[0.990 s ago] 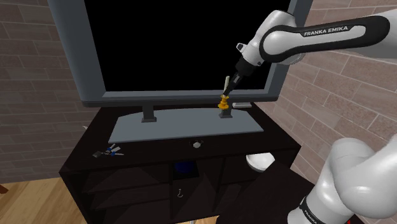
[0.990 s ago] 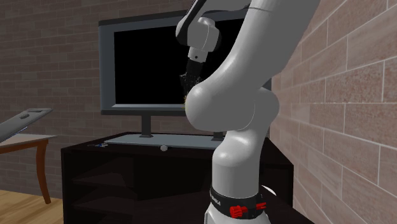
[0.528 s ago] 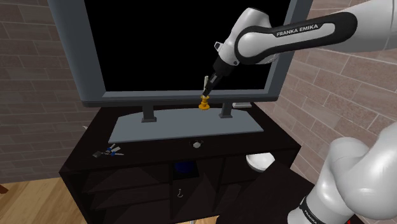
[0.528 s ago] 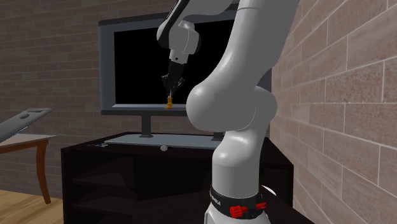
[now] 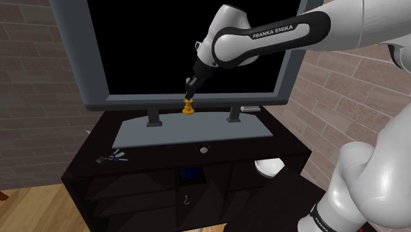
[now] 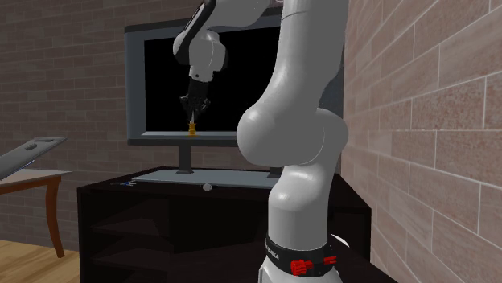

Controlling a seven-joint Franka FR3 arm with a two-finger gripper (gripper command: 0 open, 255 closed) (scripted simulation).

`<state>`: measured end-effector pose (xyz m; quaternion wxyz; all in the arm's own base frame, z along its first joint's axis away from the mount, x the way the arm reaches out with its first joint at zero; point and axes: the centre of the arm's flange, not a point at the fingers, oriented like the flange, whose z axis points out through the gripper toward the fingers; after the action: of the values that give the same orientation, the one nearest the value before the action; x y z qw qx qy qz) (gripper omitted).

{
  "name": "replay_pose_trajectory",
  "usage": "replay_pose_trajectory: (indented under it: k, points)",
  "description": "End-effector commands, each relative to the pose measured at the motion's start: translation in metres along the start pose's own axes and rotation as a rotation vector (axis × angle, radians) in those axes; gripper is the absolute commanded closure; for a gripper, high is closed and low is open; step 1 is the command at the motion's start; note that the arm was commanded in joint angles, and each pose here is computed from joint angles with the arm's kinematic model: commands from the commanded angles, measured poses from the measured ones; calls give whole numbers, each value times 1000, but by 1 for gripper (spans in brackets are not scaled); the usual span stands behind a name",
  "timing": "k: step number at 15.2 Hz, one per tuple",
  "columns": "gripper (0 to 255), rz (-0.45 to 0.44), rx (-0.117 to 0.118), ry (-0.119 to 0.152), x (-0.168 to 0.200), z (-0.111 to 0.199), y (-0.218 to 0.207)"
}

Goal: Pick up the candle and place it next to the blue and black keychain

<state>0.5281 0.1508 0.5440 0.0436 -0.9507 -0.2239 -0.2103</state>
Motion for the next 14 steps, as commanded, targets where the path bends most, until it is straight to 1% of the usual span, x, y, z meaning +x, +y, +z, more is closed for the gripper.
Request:
replay_pose_trajectory:
  k: [1, 12, 13, 14]
  points:
    - [255, 1, 0, 0, 20, 9, -15]
    - [255, 1, 0, 0, 131, 58, -94]
    - [255, 1, 0, 0, 137, 61, -98]
    - [255, 1, 0, 0, 134, 66, -98]
